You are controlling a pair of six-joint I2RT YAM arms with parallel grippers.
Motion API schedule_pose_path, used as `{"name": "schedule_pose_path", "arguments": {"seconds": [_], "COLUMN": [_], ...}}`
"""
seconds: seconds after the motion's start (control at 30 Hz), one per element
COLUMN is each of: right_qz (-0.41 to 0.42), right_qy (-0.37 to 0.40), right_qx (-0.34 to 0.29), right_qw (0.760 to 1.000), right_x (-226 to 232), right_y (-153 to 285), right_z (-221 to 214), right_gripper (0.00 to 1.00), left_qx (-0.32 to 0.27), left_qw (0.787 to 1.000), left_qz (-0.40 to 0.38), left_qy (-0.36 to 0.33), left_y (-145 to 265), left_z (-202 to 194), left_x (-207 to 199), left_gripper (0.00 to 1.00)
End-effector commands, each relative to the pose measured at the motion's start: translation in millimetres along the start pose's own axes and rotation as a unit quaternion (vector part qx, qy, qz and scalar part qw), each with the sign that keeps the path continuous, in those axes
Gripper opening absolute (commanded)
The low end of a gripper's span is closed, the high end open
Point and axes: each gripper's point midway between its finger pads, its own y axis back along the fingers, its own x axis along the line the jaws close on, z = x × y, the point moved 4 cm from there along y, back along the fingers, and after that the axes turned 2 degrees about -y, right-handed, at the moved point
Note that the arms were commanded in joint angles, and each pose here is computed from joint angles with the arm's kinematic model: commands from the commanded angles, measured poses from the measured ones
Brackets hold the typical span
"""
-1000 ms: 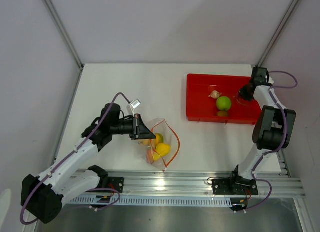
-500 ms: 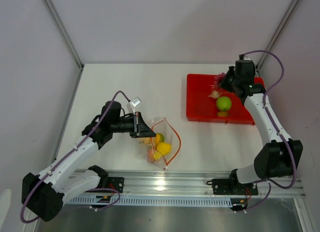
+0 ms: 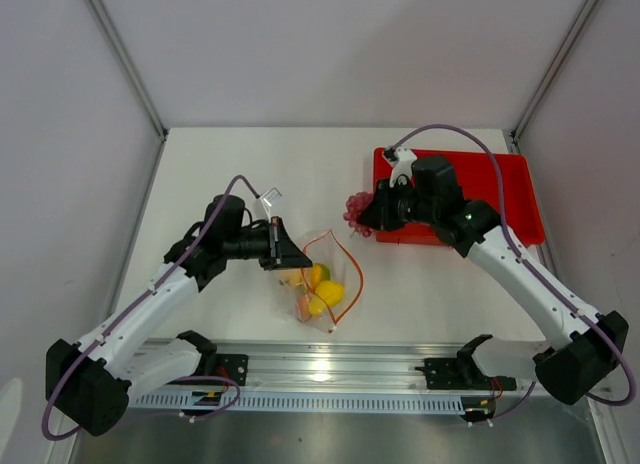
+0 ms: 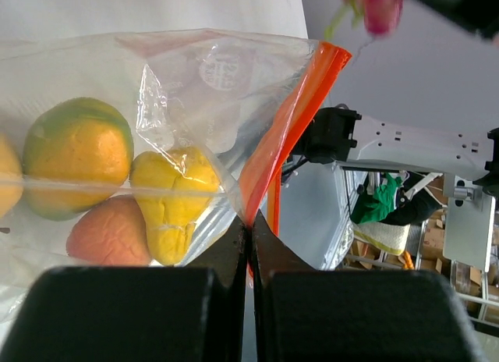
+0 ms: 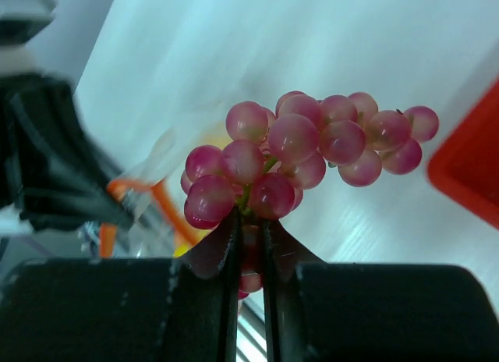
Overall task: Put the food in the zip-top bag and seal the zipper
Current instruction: Pick up the fake fruit from the bin, then place the fake fruit in the zipper food storage bag.
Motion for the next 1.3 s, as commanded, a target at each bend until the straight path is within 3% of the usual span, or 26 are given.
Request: {"name": "schedule_pose_path", "arguments": {"seconds": [0.0, 0.13, 0.43, 0.63, 0.83, 1.27], "right_qz": [0.093, 0.141, 0.262, 0.328, 0.334, 0.260], "right_qy": [0.062, 0.093, 0.078, 0.079, 0.054, 0.002], "right_qx": [0.014, 0.026, 0.033, 0.080, 0.109, 0.134], "right_qw": [0.994, 0.985, 0.961, 0.938, 0.935, 0.956], "right_x": [40, 61, 101, 115, 115, 100], "right_y": [22, 33, 69, 83, 70, 3], "right_z": [-16, -41, -75, -93, -100, -96], "right_gripper": [0.02, 0.02, 0.02, 0.04, 0.04, 0.07], "left_qx": [-0.015, -0.018, -0.032, -0.039, -0.035, -0.030], "left_qw": [1.000, 1.000, 0.999, 0.999, 0.999, 1.000], "left_qz": [0.000, 0.012, 0.024, 0.024, 0.015, 0.002], "left_qy": [-0.008, 0.002, 0.016, 0.020, 0.014, -0.005], "left_y": [3, 2, 5, 8, 10, 20], "left_z": [9, 10, 13, 13, 11, 8], "left_x": [-10, -7, -10, -12, -18, -31], "left_gripper": [0.01, 0.01, 0.01, 0.01, 0.01, 0.01]}}
